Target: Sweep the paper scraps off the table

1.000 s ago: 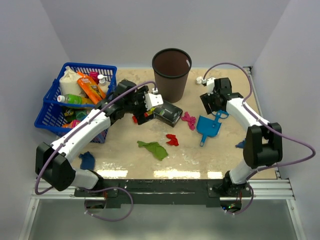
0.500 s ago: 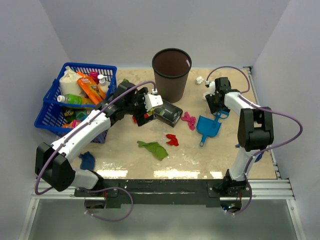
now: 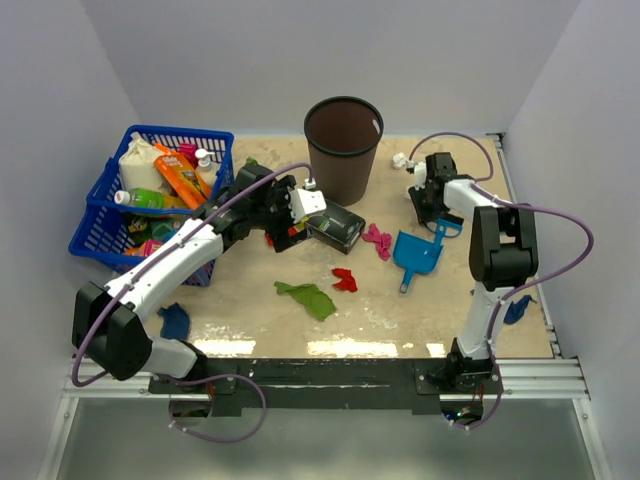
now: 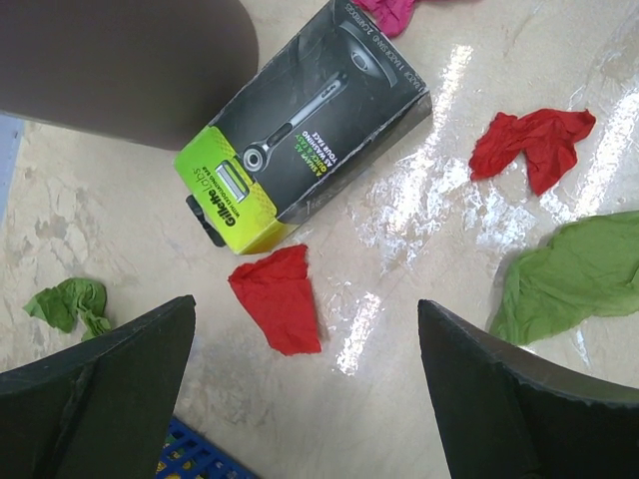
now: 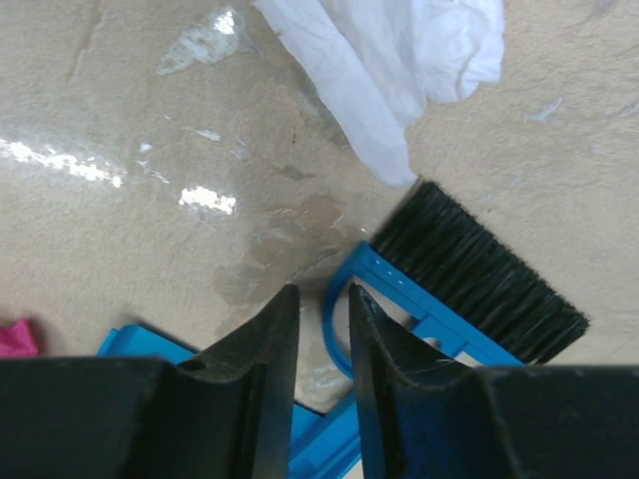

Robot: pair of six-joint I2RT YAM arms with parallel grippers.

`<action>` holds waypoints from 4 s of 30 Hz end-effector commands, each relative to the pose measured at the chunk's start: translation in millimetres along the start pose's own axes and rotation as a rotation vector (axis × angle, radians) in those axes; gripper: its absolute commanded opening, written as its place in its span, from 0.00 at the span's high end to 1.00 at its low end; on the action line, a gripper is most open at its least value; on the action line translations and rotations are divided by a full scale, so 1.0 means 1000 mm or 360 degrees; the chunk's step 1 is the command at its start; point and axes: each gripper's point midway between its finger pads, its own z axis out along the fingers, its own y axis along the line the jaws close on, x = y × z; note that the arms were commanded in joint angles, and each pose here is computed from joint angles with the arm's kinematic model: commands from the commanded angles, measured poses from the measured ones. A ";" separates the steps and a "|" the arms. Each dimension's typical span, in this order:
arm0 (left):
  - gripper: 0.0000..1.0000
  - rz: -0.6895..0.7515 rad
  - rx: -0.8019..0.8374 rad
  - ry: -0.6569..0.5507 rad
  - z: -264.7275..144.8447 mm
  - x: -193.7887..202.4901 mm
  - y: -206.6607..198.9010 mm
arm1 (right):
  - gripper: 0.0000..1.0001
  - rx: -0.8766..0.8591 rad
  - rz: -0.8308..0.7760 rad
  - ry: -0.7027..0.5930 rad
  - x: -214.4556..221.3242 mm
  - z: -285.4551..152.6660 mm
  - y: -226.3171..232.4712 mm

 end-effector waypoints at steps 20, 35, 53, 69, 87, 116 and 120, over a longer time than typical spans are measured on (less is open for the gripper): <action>0.07 0.0331 -0.0147 -0.0218 0.011 -0.037 0.031 | 1.00 -0.0260 0.0098 -0.0501 -0.064 -0.143 0.011; 0.11 0.0840 -0.0484 -0.0893 -0.047 -0.150 0.061 | 1.00 -0.1518 -0.0769 -0.0940 -0.077 -0.316 0.162; 0.29 0.1375 -0.0037 -0.1045 -0.033 -0.156 0.006 | 1.00 -0.1657 -0.1349 -0.0707 -0.056 -0.307 0.225; 0.63 0.1320 0.0249 -0.1049 -0.007 -0.158 -0.012 | 1.00 -0.1598 -0.1421 -0.0720 -0.063 -0.306 0.236; 1.00 0.0045 0.0218 -0.1098 -0.037 -0.154 0.039 | 0.01 -0.1241 -0.0776 -0.1202 -0.118 -0.331 0.152; 1.00 -0.0767 0.0881 -0.1261 -0.047 -0.131 0.020 | 0.55 -0.1924 -0.0598 -0.0923 -0.090 -0.319 0.215; 1.00 -0.0789 0.0882 -0.1266 -0.044 -0.131 0.022 | 0.60 -0.1941 -0.0605 -0.0940 -0.091 -0.323 0.219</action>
